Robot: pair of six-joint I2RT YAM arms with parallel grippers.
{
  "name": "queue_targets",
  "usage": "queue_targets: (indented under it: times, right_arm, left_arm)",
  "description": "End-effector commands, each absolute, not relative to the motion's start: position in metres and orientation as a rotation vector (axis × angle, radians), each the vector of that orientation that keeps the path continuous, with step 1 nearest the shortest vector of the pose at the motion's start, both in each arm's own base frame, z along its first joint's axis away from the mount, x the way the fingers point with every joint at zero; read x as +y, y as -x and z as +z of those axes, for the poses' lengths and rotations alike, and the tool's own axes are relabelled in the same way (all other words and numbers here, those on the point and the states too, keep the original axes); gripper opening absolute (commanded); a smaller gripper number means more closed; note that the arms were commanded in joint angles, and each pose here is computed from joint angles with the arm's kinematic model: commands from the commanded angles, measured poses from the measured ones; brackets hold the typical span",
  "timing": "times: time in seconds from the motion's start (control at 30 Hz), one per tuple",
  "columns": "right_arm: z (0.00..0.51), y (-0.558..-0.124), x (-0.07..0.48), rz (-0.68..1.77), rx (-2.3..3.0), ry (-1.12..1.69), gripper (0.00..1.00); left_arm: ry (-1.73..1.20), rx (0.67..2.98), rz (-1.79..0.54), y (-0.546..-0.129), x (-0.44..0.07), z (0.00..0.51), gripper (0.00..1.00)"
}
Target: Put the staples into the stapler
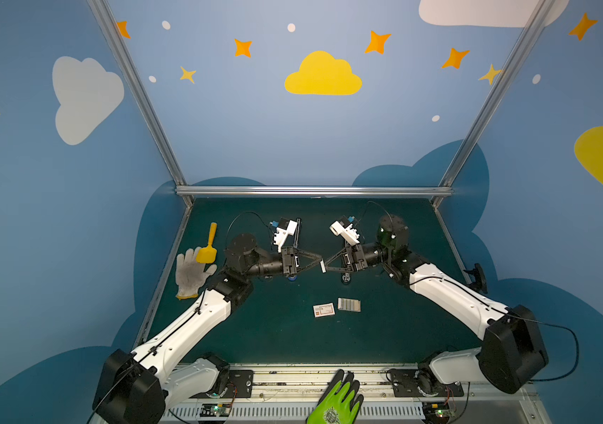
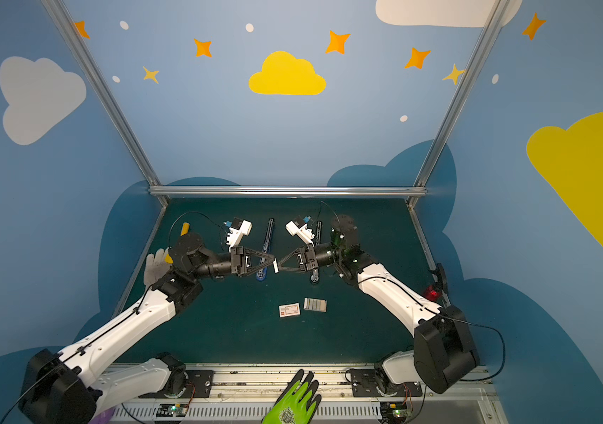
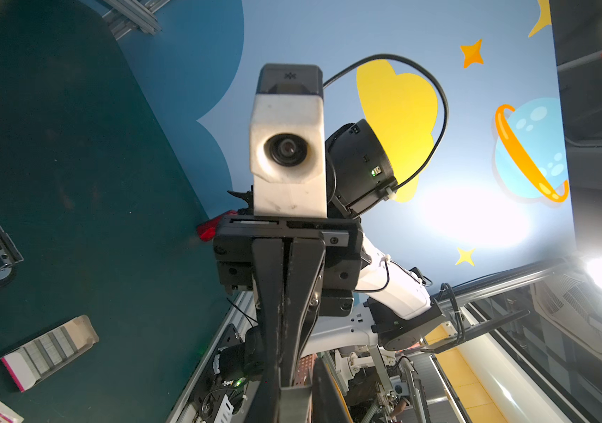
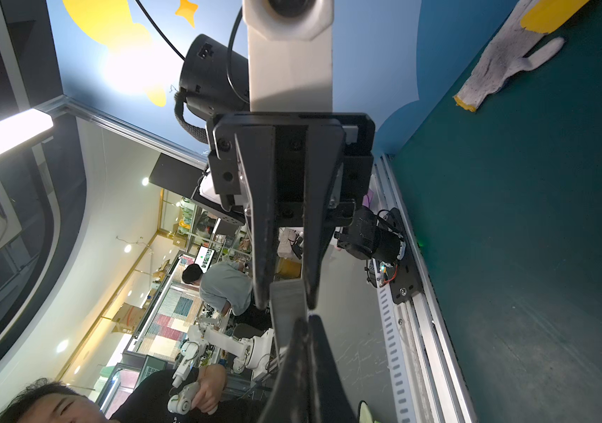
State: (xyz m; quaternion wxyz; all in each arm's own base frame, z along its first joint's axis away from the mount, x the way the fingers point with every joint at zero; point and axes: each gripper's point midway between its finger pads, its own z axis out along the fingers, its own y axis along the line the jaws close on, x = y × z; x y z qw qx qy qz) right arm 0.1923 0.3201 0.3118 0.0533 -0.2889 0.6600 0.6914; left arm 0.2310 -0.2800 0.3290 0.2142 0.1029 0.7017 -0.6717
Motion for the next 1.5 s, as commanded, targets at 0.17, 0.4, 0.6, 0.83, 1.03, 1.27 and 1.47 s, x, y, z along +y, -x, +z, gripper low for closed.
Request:
queue_targets:
  times: [0.17,0.4,0.6,0.83,1.03,1.27,1.47]
  right_arm:
    - [0.313,-0.190,0.319,2.104,1.992,0.887,0.00]
    - [0.312,-0.195,0.314,2.090,2.004,0.842,0.14]
    - [0.311,-0.198,0.311,2.081,2.010,0.816,0.20]
    - [0.299,-0.208,0.297,2.024,2.071,0.728,0.22]
    - [0.271,-0.217,0.282,1.818,2.233,0.618,0.22]
    - [0.218,-0.236,0.268,1.484,2.426,0.502,0.21]
    - [0.193,-0.247,0.269,1.149,2.478,0.555,0.28]
  left_arm:
    - [-0.320,1.905,-1.845,-0.228,-0.279,0.341,0.12]
    - [-0.298,1.922,-1.814,-0.230,-0.277,0.336,0.11]
    - [-0.277,1.931,-1.801,-0.232,-0.275,0.334,0.10]
    - [-0.159,2.013,-1.676,-0.249,-0.260,0.315,0.11]
    - [-0.009,2.168,-1.481,-0.272,-0.238,0.278,0.13]
    - [0.075,2.362,-1.141,-0.302,-0.216,0.232,0.13]
    - [0.074,2.470,-0.914,-0.338,-0.206,0.207,0.12]
